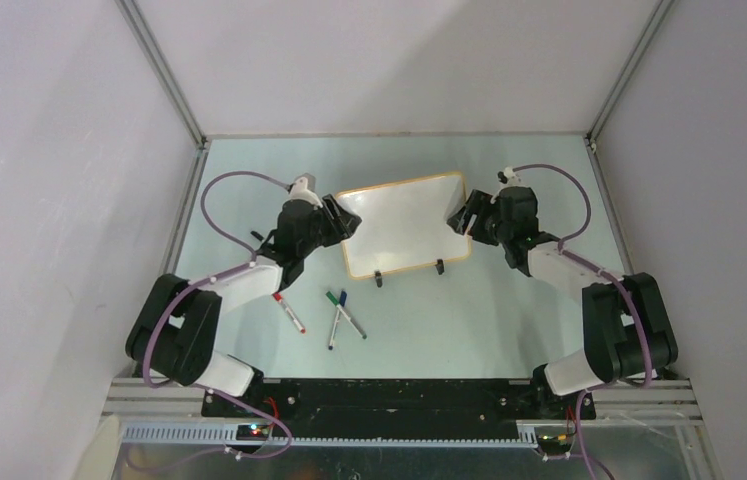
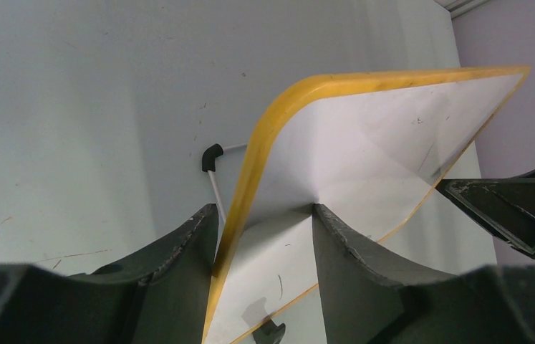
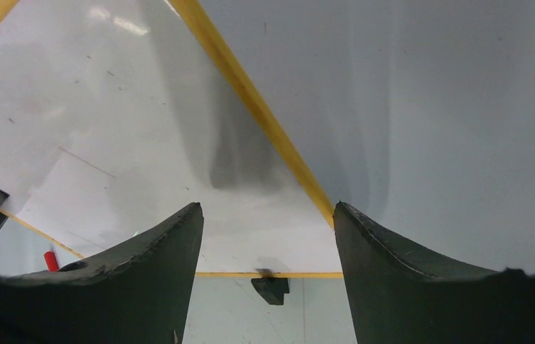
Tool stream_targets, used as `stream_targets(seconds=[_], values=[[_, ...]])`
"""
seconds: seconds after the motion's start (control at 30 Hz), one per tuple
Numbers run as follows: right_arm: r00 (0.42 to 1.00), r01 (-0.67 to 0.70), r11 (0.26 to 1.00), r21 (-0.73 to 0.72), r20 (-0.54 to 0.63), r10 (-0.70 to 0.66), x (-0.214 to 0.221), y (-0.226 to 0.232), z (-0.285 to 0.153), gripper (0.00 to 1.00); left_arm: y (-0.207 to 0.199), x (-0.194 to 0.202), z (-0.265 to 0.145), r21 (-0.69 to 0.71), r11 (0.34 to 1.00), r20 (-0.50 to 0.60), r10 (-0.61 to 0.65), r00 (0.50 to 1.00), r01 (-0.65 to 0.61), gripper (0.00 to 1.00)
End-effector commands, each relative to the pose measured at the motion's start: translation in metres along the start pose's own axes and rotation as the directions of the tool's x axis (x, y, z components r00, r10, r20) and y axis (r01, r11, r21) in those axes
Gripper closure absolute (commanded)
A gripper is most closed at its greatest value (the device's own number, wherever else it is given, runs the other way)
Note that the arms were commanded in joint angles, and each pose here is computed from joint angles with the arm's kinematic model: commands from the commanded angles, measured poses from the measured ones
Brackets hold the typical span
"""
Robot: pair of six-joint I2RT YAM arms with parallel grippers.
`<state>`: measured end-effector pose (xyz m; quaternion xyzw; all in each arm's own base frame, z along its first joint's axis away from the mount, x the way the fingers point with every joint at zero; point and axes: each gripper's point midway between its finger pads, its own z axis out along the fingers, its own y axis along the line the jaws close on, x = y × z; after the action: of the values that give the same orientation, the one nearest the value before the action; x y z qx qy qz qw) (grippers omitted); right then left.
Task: Write a sentence on the whiteboard
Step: Move the whiteboard to the center of the board.
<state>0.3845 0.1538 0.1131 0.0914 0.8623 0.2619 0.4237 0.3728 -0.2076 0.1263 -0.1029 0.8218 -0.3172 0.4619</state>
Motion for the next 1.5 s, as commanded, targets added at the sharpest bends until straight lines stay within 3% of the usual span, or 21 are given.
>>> stream_targets(seconds=[0.0, 0.2, 0.5, 0.9, 1.2, 1.47], values=[[0.999, -0.001, 1.000, -0.001, 0.042, 0.001, -0.011, -0.004, 0.006, 0.27, -0.026, -0.019, 0.007, 0.070, 0.997, 0.054, 0.033, 0.998, -0.037, 0.46], [0.999, -0.003, 1.000, -0.001, 0.040, 0.003, -0.011, -0.008, 0.009, 0.21, -0.027, -0.020, 0.011, 0.070, 0.996, 0.066, 0.046, 0.997, -0.050, 0.47], [0.999, -0.004, 1.000, -0.010, 0.043, 0.004, -0.012, -0.010, 0.012, 0.28, -0.040, -0.016, 0.025, 0.112, 0.991, 0.063, 0.064, 0.996, -0.071, 0.48], [0.998, -0.017, 0.998, 0.062, 0.065, 0.013, -0.018, -0.028, 0.009, 0.28, -0.055, -0.013, 0.051, 0.156, 0.978, 0.065, 0.127, 0.990, -0.136, 0.48], [0.991, -0.039, 0.996, 0.086, 0.130, 0.027, -0.030, -0.031, -0.009, 0.12, -0.037, -0.038, 0.010, 0.030, 0.987, 0.171, 0.148, 0.974, -0.155, 0.23], [0.967, -0.015, 0.997, 0.072, 0.255, -0.004, -0.067, -0.014, -0.071, 0.06, -0.020, -0.079, -0.061, -0.150, 0.980, 0.279, 0.170, 0.945, -0.132, 0.02]])
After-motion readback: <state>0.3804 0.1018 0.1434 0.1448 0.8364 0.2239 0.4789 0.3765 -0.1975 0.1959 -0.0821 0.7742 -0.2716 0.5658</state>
